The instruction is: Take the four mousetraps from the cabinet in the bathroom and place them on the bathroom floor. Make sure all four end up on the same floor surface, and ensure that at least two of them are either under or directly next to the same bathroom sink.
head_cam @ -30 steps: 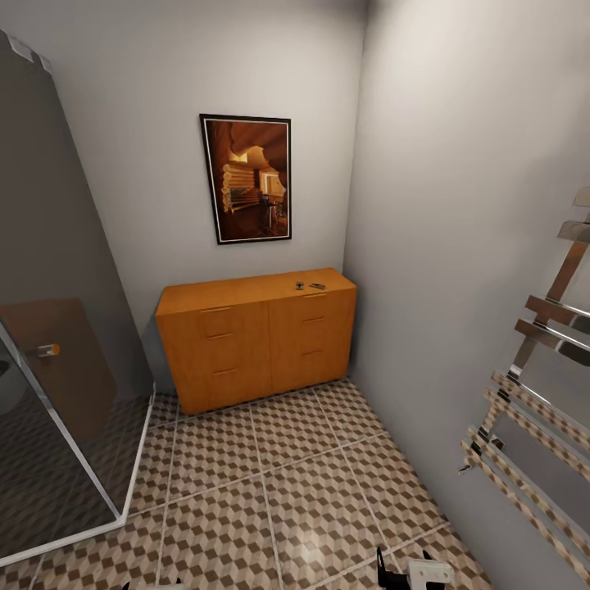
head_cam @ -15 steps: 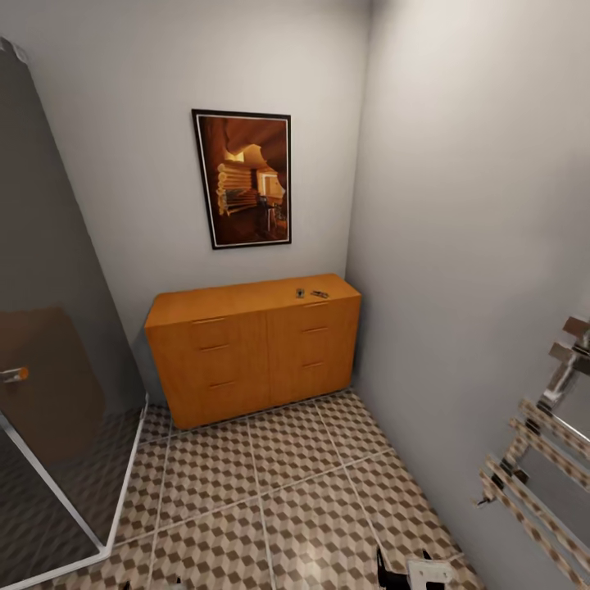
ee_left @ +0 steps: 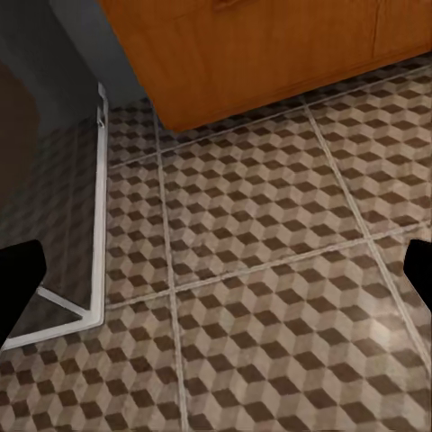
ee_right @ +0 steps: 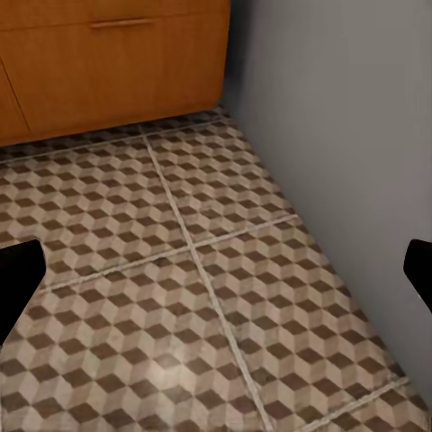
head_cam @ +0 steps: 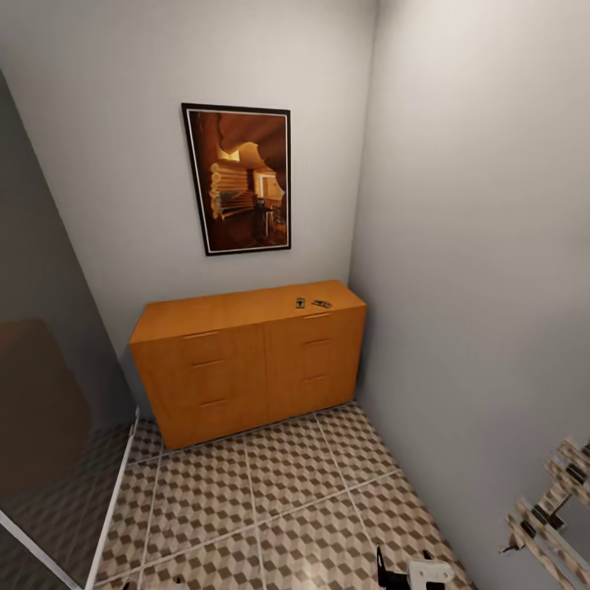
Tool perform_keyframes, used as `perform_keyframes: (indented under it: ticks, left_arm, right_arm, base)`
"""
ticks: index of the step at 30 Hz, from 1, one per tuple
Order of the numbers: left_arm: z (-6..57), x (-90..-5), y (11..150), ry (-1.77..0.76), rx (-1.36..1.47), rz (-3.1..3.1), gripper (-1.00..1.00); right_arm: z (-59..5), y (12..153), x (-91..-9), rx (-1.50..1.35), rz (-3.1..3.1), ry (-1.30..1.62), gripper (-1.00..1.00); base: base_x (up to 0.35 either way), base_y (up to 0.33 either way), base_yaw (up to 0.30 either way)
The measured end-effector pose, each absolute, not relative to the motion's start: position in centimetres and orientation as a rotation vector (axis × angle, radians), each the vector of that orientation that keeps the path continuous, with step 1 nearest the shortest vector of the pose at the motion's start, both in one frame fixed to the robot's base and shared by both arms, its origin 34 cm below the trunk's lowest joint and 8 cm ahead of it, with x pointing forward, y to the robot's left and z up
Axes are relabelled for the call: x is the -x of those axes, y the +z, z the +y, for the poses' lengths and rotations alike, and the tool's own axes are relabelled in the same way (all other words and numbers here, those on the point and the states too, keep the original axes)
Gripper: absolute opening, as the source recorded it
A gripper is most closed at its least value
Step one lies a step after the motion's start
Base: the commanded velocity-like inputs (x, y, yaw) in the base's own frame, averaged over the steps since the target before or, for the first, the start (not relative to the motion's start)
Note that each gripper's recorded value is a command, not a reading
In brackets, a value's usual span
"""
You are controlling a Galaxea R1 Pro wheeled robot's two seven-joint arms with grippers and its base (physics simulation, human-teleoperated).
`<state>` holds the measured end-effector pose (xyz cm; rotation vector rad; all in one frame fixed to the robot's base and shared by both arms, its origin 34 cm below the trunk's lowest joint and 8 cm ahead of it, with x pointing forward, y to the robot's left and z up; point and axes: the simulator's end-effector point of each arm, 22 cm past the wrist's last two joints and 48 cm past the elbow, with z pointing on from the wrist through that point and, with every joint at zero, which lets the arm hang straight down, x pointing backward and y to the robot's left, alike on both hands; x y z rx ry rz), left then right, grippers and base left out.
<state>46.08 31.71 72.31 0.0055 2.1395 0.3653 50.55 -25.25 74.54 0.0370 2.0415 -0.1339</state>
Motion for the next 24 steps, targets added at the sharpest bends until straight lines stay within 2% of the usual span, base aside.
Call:
perform_keyframes:
  ticks: [24]
  left_arm:
    - [31.71, -46.06, 72.29, 0.365, -0.006, 2.14, 1.0]
  right_arm:
    - [-25.25, 74.54, -50.56, -0.037, 2.041, -0.134, 1.0]
  base:
    - [0.319, 0.0, 0.0]
